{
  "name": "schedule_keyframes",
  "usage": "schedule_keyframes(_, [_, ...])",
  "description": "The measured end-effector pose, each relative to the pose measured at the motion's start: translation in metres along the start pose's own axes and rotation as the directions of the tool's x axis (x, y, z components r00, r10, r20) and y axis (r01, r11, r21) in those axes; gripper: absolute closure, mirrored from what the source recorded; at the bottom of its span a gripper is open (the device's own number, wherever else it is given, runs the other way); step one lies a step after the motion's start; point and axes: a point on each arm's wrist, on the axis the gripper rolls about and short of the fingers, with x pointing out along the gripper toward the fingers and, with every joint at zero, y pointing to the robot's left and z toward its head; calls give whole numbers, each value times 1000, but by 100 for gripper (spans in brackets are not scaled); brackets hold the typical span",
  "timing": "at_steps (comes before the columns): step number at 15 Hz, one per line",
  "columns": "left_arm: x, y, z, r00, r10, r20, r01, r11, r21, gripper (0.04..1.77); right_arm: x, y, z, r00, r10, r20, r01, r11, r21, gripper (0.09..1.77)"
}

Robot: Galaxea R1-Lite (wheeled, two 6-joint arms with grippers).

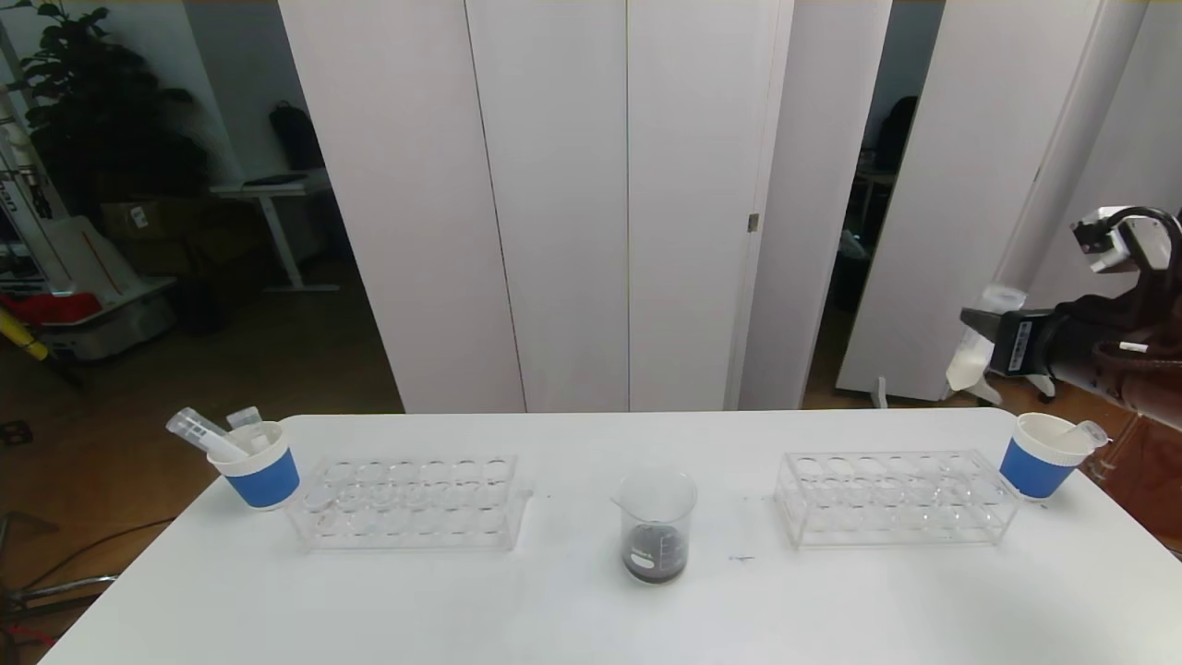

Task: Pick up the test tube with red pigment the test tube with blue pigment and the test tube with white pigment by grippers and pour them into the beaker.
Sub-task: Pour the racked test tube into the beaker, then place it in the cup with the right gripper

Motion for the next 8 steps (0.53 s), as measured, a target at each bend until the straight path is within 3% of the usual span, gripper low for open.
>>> schedule_keyframes(4, [0,0,0,1000,0,0,0,1000,0,6,4,3,38,988,152,-34,-150,987,50,128])
schedule_keyframes(8, [0,0,0,1000,0,0,0,1000,0,6,14,2,60,958,285,-27,-284,957,56,128])
